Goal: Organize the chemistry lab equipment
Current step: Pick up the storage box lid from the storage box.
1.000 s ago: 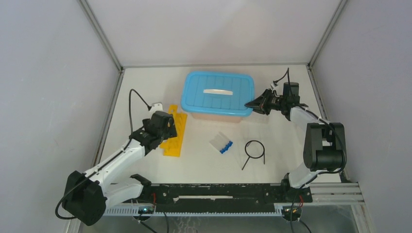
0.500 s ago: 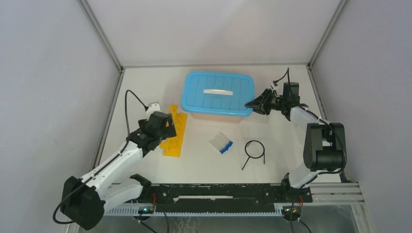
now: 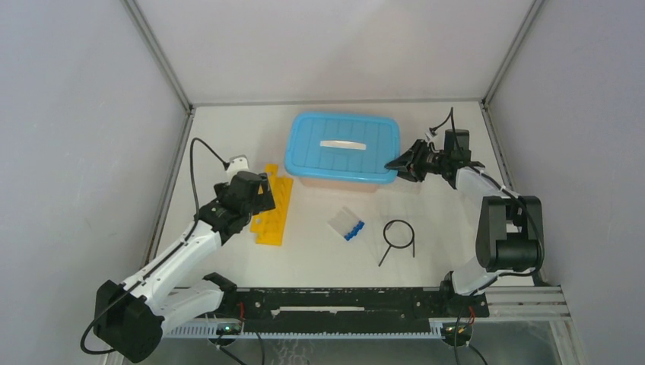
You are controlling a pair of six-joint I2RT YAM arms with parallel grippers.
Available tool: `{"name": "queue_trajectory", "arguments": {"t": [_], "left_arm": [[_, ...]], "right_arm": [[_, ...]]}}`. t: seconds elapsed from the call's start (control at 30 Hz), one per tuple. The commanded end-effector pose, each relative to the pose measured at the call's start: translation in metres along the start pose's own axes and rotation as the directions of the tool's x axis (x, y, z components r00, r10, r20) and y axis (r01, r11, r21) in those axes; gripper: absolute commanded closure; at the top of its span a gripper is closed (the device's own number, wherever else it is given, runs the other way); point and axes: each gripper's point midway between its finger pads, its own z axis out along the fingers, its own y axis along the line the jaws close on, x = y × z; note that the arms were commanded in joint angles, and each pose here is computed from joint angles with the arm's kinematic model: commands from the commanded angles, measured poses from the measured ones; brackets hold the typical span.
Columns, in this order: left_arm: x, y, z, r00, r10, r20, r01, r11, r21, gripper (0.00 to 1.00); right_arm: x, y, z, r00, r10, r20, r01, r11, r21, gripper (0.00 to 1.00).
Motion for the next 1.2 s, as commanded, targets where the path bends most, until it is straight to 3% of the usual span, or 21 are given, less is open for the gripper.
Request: {"name": "queue_trajectory", "arguments": {"t": [0.0, 0.83, 1.17], "left_arm": [[-0.028, -0.007, -0.012, 0.997, -0.046, 0.069, 0.044, 0.999, 0.026, 0.00], [-0.047, -0.006, -0.022, 0.992, -0.044, 0.118, 0.041, 0.999, 0.030, 0.00], [-0.063, -0.011, -0.035, 0.985, -0.077, 0.157, 0.066, 0.995, 0.075, 0.00]], "right_arm": [[-0.013, 0.015, -0.013, 0.995, -0.076, 0.064, 0.076, 0.997, 0.010, 0.60], [-0.027, 0.058, -0.040, 0.979, -0.129, 0.158, 0.130, 0.992, 0.006, 0.70], [-0.029, 0.096, -0.042, 0.975, -0.137, 0.175, 0.157, 0.982, -0.109, 0.95]]}}
